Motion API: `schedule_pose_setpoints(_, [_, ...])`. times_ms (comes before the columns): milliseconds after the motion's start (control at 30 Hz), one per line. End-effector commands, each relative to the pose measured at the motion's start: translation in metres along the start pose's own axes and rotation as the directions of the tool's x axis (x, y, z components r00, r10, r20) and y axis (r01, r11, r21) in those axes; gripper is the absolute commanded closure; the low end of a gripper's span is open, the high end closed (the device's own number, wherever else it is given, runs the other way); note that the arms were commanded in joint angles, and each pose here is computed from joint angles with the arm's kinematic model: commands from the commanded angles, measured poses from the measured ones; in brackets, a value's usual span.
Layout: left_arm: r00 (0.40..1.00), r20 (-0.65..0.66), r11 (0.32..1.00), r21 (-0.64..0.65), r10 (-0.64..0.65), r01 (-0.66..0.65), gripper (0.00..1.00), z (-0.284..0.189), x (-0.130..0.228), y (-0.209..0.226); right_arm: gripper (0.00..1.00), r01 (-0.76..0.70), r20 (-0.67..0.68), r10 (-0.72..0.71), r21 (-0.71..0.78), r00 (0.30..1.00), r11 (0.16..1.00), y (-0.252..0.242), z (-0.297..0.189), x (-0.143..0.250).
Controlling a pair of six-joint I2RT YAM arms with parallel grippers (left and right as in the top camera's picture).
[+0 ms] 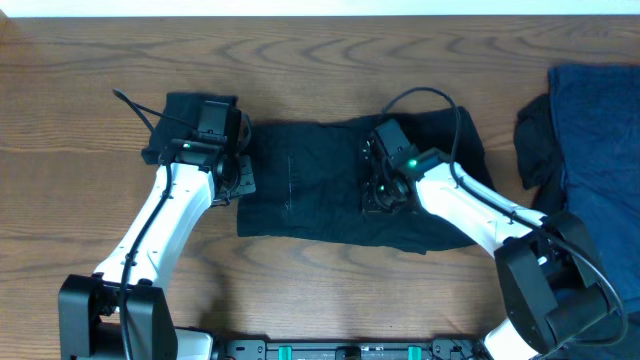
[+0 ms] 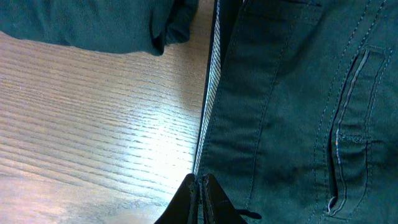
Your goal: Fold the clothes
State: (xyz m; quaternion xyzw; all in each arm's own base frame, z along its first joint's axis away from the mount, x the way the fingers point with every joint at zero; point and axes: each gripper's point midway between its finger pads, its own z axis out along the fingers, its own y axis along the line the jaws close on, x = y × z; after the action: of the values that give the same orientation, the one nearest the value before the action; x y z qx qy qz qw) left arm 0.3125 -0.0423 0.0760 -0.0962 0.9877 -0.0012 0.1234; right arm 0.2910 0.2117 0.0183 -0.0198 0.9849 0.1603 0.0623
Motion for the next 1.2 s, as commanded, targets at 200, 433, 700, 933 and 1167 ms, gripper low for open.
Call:
schedule_pose_setpoints(200, [1.0, -0.018, 1.0, -0.012, -0.007, 0.007, 0.93, 0.005, 0.005, 0.003, 0.99, -0.078, 0.024, 0.078, 0.002, 0.997, 0.997, -0.011, 0.02, 0.009])
schedule_pose_setpoints(433, [1.0, -0.017, 1.0, -0.013, -0.007, 0.007, 0.93, 0.005, 0.005, 0.003, 0.99, 0.005, -0.035, -0.01, -0.147, 0.999, 0.989, 0.024, -0.007, 0.002])
schedule_pose_setpoints(700, [1.0, -0.021, 1.0, -0.013, -0.007, 0.007, 0.93, 0.005, 0.006, 0.004, 0.99, -0.007, -0.128, -0.006, -0.103, 0.992, 0.995, 0.028, -0.039, 0.014])
schedule_pose_setpoints(933, [1.0, -0.021, 1.0, -0.013, -0.007, 0.007, 0.93, 0.005, 0.006, 0.004, 0.99, -0.014, -0.197, 0.007, -0.034, 0.98, 0.999, 0.011, -0.027, 0.039])
schedule_pose_setpoints(1167, [1.0, -0.021, 1.0, -0.013, -0.007, 0.007, 0.93, 0.005, 0.006, 0.004, 0.99, -0.037, -0.202, 0.031, -0.027, 0.979, 0.999, 0.003, -0.013, 0.049])
